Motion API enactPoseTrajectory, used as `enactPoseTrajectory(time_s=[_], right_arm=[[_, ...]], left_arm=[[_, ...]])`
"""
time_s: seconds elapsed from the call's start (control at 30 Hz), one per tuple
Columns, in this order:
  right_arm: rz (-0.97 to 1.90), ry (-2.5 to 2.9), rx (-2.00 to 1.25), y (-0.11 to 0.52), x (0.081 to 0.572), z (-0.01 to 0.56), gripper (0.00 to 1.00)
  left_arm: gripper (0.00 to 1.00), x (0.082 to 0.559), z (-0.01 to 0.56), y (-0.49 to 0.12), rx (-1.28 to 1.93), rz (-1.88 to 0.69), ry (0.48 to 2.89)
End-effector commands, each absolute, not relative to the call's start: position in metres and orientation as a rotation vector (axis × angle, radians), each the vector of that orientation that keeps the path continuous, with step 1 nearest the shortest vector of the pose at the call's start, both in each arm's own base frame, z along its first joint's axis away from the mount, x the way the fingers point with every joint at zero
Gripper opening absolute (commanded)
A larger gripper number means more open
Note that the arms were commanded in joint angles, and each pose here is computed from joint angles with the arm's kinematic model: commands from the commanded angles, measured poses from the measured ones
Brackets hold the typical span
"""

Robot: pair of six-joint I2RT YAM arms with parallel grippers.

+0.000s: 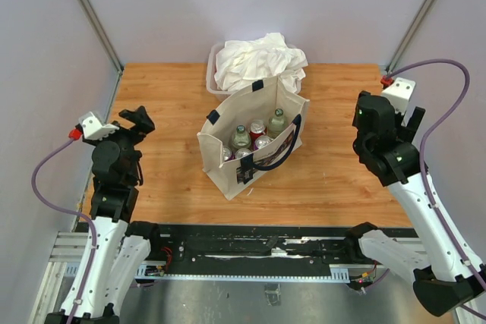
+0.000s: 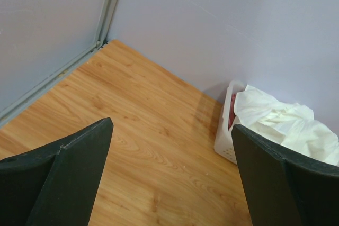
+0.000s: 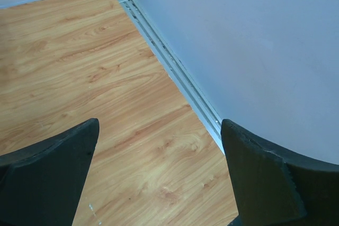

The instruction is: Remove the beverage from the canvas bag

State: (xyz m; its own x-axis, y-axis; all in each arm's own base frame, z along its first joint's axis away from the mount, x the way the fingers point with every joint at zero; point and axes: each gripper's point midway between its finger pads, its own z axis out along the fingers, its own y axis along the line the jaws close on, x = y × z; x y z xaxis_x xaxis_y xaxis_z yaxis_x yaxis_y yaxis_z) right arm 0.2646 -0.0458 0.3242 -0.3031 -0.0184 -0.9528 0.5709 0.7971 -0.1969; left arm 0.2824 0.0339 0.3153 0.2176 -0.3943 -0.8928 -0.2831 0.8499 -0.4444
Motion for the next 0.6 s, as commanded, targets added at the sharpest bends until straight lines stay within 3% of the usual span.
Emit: enactPoseTrajectory(time_s=[0.0, 0.13, 0.47, 0.57], right_arm=[[-0.483, 1.789, 0.362, -0.027, 0.274, 0.328, 0.98], [-0.355, 1.793, 0.260, -0.005, 0.284, 0.331, 0.98], [-0.145, 1.719, -0.056, 0.071, 0.299, 0.367, 1.00], [-0.079, 1.726, -0.177, 0.105, 0.300, 0.370, 0.90]], left_arm=[[1.00, 0.280, 0.338, 0.026, -0.535, -0.134, 1.316], [1.00, 0.298, 0.333, 0.003, -0.448, -0.195, 1.462], [1.00, 0.305, 0.352, -0.057, -0.243, -0.351, 1.463], [1.00, 0.303, 0.357, -0.080, -0.182, -0.421, 1.465]])
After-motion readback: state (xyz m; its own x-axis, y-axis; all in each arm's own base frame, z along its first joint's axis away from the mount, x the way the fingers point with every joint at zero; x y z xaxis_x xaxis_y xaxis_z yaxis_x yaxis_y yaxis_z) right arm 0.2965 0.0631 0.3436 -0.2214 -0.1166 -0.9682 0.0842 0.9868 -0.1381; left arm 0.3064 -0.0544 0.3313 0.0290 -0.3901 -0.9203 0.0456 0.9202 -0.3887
